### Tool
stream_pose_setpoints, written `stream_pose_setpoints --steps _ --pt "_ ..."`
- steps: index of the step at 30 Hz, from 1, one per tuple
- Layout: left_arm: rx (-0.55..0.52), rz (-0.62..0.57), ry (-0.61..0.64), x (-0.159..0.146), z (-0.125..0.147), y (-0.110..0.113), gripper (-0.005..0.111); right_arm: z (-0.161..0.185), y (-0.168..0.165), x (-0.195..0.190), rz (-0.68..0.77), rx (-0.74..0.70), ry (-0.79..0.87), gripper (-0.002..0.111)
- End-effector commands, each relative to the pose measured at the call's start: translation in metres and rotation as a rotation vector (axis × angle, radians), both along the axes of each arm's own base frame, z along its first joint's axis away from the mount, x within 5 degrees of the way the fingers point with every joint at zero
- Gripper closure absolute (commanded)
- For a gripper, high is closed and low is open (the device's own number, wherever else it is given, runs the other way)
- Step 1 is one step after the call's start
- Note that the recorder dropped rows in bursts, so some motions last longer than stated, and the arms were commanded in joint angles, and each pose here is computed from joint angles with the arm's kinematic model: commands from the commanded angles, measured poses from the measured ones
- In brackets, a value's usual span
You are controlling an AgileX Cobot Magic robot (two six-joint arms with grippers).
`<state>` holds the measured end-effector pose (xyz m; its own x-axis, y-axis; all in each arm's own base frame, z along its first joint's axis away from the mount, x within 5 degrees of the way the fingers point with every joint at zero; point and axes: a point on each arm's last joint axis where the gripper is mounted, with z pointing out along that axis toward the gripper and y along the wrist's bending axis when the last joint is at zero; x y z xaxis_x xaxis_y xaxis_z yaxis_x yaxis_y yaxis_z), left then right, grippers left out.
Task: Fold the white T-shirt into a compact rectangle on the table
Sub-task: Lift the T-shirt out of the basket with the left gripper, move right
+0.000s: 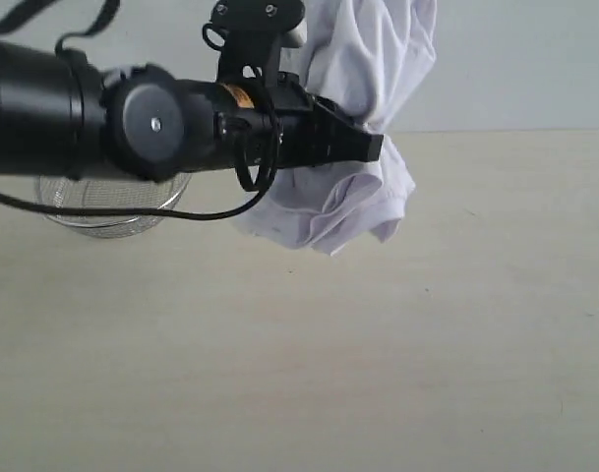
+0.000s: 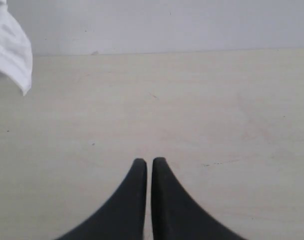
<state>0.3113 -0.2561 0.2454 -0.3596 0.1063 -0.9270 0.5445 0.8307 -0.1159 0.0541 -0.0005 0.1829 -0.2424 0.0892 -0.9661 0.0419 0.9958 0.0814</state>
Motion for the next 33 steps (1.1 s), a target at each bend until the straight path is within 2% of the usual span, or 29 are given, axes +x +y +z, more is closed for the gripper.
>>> stream_pose_setpoints --steps 1,5,10,17,20,23,25,27,29,33 --pt "-0.173 0.179 -0.393 0.007 0.004 0.013 0.102 0.001 0.000 0.000 0.003 -0.007 -0.009 0.109" --pt "-0.162 0.157 -0.550 0.011 -0.009 0.008 0.102 0.001 0.000 0.000 0.003 -0.007 -0.009 0.109" --pt "-0.095 0.119 -0.590 0.013 -0.022 0.002 0.102 0.001 0.000 0.000 0.003 -0.007 -0.009 0.109" --pt "-0.118 0.098 -0.619 0.008 -0.001 0.003 0.101 0.001 0.000 0.000 0.003 -0.007 -0.009 0.109" --pt "-0.118 0.074 -0.641 0.006 0.005 0.003 0.085 0.001 0.000 0.000 0.003 -0.007 -0.009 0.109" --pt "-0.120 0.075 -0.643 0.005 0.006 0.003 0.055 0.001 0.000 0.000 0.003 -0.007 -0.009 0.109" --pt "-0.132 0.090 -0.645 0.006 0.007 0.004 0.030 0.001 0.000 0.000 0.003 -0.007 -0.009 0.109" --pt "-0.185 0.102 -0.646 0.005 0.010 0.005 0.015 0.001 0.000 0.000 0.003 -0.007 -0.009 0.109" --pt "-0.236 0.114 -0.665 0.005 0.014 0.006 0.009 0.001 0.000 0.000 0.003 -0.007 -0.009 0.109" --pt "-0.300 0.131 -0.713 0.003 0.020 0.008 0.009 0.001 0.000 0.000 0.003 -0.007 -0.009 0.109"
